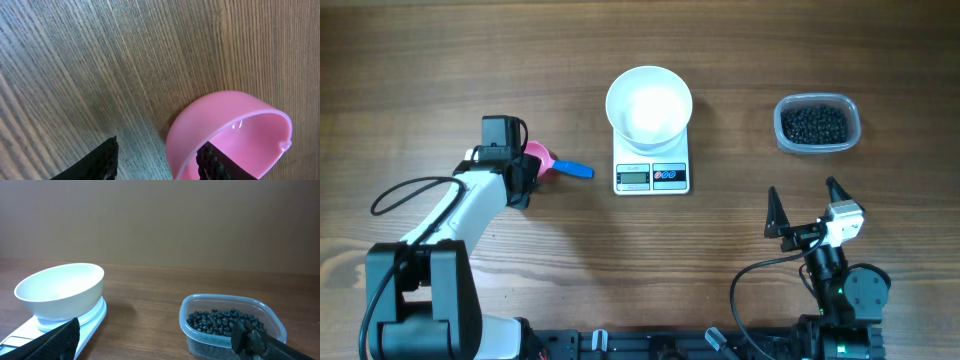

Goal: Scoop item into bowl and weigh 150g on scale
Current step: 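Reach the left gripper to the pink scoop and grasp its rim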

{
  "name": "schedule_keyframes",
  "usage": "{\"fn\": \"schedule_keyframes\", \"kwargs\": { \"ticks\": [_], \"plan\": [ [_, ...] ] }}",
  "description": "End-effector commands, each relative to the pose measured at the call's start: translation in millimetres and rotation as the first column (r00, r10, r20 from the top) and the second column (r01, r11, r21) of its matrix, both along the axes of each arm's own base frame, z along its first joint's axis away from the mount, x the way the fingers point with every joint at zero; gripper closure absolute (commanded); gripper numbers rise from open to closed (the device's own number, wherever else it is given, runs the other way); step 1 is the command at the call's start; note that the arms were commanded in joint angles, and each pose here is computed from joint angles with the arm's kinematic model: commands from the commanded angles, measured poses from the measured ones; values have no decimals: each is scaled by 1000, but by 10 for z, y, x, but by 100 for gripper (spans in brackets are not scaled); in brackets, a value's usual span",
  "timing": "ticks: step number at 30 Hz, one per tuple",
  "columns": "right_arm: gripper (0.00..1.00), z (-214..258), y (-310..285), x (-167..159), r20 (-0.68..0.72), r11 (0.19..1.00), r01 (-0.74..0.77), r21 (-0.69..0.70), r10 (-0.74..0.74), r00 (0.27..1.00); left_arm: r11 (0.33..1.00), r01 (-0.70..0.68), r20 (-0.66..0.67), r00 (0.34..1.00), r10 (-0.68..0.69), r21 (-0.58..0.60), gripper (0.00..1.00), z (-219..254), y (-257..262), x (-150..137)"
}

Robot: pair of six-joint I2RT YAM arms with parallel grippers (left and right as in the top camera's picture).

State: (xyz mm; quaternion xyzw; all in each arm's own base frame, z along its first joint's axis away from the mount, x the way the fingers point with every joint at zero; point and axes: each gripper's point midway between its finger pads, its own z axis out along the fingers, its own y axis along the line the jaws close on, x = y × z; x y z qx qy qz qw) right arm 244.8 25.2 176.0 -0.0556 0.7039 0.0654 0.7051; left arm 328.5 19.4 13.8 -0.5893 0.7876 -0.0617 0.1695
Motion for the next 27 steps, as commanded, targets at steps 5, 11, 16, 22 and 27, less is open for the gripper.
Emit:
{"fn": "schedule_keyframes", "kwargs": {
  "ticks": [5,11,16,22,27],
  "plan": [
    [0,19,-20,0,7,1000,13,12,-13,1000,1000,-20,36,999,19,4,51,-30,6,97],
    [0,19,-20,0,7,1000,13,12,-13,1000,1000,13,6,1000,-13,1,53,-155,-105,84],
    [0,19,-20,0,7,1000,13,12,-13,1000,998,60,39,997,-60,3,67,-162,-270,176],
    [0,20,-20,0,7,1000,13,12,-13,1000,998,61,34,998,-61,5,96,-165,-269,167],
    [0,19,-20,0,7,1000,13,12,-13,1000,997,74,40,997,-73,-28,96,-129,-331,163]
  ]
}}
